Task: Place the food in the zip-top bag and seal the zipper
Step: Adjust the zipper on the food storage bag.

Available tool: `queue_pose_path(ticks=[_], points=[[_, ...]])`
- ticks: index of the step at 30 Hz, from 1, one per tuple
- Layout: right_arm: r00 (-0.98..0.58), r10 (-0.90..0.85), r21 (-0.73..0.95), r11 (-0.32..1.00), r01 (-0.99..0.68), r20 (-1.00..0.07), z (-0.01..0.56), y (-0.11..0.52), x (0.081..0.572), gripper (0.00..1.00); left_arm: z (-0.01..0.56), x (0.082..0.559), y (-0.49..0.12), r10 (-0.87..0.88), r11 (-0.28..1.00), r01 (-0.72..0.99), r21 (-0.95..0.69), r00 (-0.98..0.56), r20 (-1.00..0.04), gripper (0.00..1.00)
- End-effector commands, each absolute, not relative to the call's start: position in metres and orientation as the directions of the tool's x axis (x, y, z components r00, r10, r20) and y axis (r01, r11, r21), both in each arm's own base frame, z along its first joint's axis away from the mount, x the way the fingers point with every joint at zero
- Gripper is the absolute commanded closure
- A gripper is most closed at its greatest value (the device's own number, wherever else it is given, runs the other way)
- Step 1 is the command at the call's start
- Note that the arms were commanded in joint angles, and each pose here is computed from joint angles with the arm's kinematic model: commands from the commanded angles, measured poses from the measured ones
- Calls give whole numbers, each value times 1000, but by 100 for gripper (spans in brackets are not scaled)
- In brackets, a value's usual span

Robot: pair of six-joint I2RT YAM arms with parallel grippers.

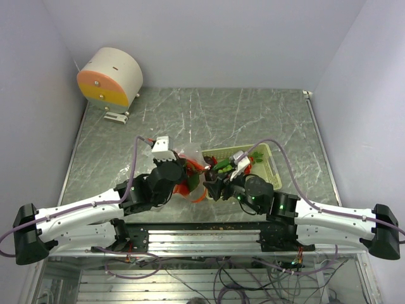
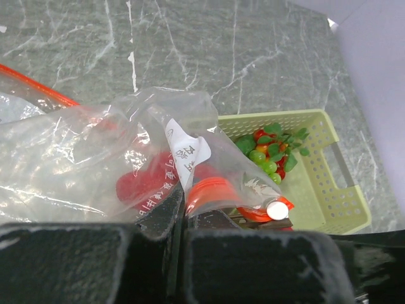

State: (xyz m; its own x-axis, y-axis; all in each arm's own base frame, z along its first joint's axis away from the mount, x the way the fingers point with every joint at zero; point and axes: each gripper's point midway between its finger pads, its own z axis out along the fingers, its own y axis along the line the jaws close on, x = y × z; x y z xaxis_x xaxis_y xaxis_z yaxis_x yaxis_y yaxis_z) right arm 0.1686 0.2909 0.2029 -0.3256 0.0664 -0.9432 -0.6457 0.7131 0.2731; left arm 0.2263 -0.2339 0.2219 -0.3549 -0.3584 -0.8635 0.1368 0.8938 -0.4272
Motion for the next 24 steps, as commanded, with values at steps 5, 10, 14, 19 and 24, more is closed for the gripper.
queue_pose_path(ticks=[5, 10, 14, 19, 24], points=[[-424, 36, 341, 658, -672, -905, 170, 309, 153, 47, 262, 230, -235, -434, 859, 147, -491, -302, -849, 93], [-433, 29, 326, 703, -632, -901, 158, 309, 161, 70, 264, 230, -236, -430, 860, 150, -487, -301, -851, 93], [-432, 18, 309, 726, -615, -902, 152, 308, 165, 70, 267, 229, -232, -437, 858, 149, -492, -294, -850, 93], [-424, 11, 290, 744, -602, -906, 146, 310, 171, 69, 269, 228, -230, -452, 848, 155, -507, -291, -844, 93], [-397, 25, 264, 784, -561, -918, 149, 309, 183, 82, 266, 226, -227, -454, 847, 152, -510, -294, -841, 93]])
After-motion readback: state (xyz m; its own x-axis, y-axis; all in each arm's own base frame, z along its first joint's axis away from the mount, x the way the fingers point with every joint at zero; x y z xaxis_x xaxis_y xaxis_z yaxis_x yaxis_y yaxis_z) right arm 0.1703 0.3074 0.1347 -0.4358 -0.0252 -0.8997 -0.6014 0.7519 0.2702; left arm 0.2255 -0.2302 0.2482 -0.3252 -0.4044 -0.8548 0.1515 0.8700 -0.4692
